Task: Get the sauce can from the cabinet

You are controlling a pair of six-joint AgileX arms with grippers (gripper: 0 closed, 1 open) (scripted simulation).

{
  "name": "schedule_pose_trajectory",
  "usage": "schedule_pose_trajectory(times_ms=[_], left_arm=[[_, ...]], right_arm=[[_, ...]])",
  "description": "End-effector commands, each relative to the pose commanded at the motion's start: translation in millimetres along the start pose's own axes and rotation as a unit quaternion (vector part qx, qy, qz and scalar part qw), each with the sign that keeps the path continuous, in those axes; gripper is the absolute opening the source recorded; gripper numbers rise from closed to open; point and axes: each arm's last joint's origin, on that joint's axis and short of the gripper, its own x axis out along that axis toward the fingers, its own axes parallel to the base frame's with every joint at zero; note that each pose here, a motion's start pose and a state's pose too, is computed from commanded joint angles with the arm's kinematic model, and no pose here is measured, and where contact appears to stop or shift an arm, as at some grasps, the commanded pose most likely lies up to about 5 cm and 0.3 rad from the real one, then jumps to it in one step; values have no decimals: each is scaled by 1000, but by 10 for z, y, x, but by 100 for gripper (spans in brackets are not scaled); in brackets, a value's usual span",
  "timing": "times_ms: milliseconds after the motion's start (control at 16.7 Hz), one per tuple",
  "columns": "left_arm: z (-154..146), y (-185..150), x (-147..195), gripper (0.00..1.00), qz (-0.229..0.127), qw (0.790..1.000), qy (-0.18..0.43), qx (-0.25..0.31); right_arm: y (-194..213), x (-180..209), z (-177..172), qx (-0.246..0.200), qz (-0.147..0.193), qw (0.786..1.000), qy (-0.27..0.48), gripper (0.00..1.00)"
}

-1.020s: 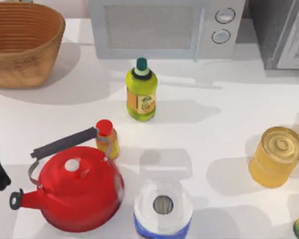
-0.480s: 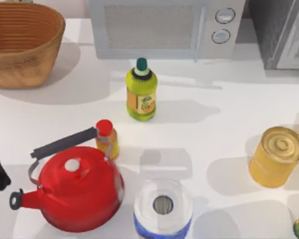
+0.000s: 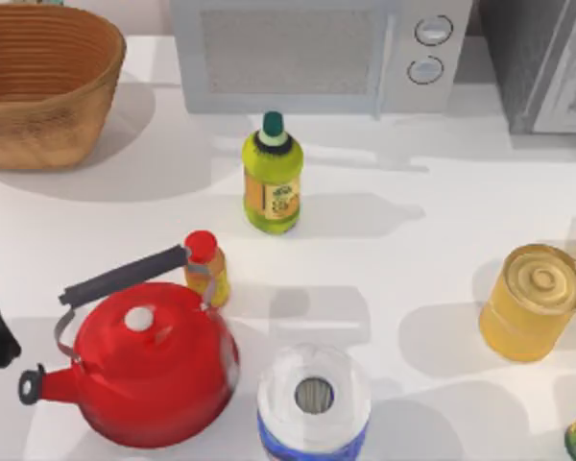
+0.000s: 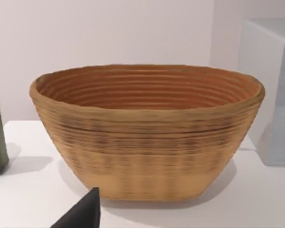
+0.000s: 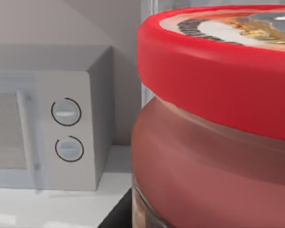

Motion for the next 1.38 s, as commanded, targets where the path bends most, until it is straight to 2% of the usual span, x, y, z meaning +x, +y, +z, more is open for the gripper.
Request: schedule_pose_trajectory(times_ms=[180,360,600,780,1020,1200,1380], left_arm=[[0,0,0,100,0,1000,0,0],[0,0,0,100,0,1000,0,0],[0,0,0,100,0,1000,0,0],[0,0,0,100,0,1000,0,0],[0,0,0,100,0,1000,0,0],[0,0,0,100,0,1000,0,0],[0,0,0,100,0,1000,0,0]], right_arm=[[-8,186,246,-2,38,999,-12,0],[-39,527,436,-4,86,996,-14,0],[-136,1178,437,-3,159,987,-4,0],[-244,1687,187,0,213,977,7,0],[-384,2191,-376,6,278,960,20,0],[-456,2389,-793,8,315,949,23,0],[-496,2473,-1057,8,338,941,21,0]])
